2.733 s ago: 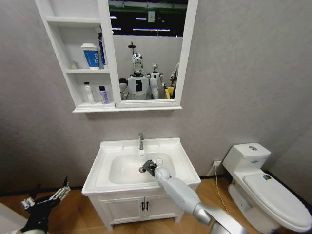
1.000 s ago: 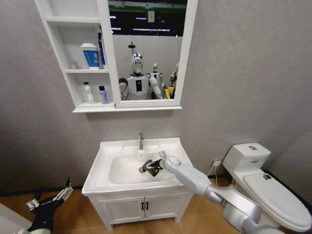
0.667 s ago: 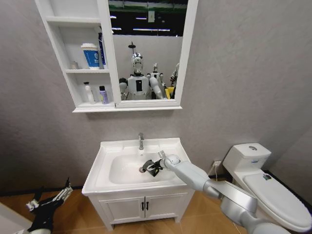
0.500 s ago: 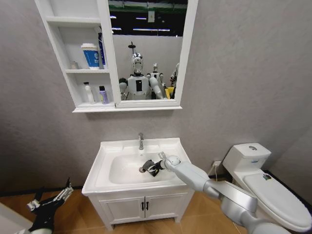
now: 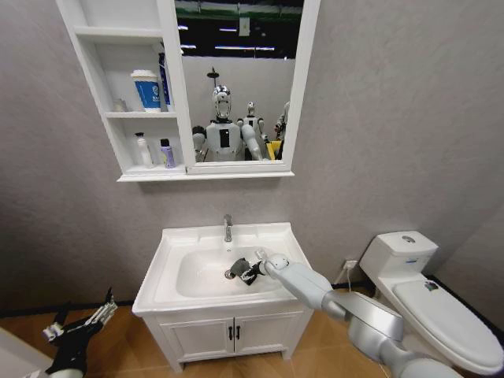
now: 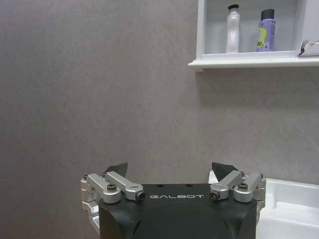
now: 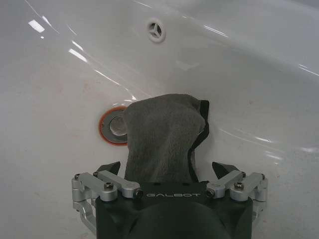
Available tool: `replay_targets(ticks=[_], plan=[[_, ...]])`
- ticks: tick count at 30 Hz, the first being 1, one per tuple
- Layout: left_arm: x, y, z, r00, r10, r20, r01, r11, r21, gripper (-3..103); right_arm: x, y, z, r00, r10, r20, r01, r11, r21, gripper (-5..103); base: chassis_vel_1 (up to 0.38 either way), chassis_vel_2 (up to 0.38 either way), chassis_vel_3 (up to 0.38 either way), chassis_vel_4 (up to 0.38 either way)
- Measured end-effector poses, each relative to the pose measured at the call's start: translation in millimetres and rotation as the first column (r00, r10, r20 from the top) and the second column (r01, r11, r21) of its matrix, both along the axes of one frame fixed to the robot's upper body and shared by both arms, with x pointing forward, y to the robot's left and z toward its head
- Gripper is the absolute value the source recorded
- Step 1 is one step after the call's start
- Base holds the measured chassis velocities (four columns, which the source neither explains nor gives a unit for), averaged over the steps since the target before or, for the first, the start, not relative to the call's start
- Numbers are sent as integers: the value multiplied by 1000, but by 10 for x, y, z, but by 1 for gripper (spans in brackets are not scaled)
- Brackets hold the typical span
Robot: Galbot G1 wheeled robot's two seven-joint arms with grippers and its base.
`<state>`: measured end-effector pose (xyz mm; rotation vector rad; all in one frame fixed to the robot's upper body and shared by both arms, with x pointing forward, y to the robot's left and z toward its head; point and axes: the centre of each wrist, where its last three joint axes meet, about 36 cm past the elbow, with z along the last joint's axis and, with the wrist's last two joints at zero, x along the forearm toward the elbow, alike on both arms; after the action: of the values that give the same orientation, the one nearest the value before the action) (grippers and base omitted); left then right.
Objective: Move facial cleanser and shampoo from washbasin to cabinet, then wipe washbasin with towel.
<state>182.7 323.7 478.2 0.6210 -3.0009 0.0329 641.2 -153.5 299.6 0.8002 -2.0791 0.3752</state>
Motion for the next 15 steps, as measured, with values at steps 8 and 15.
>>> replay_targets(ticks=[8,15], plan=[[-3,-6,-6,1000,2,0,-2,1000,-3,96,21,24,-77,999,10,39,-10,1000,-9,85,0,0,0,0],[-7,-8,-5,1000,2,-1,-2,1000,-2,96,11,26,-126,999,4,50,-3,1000,-17,64,0,0,0,0]])
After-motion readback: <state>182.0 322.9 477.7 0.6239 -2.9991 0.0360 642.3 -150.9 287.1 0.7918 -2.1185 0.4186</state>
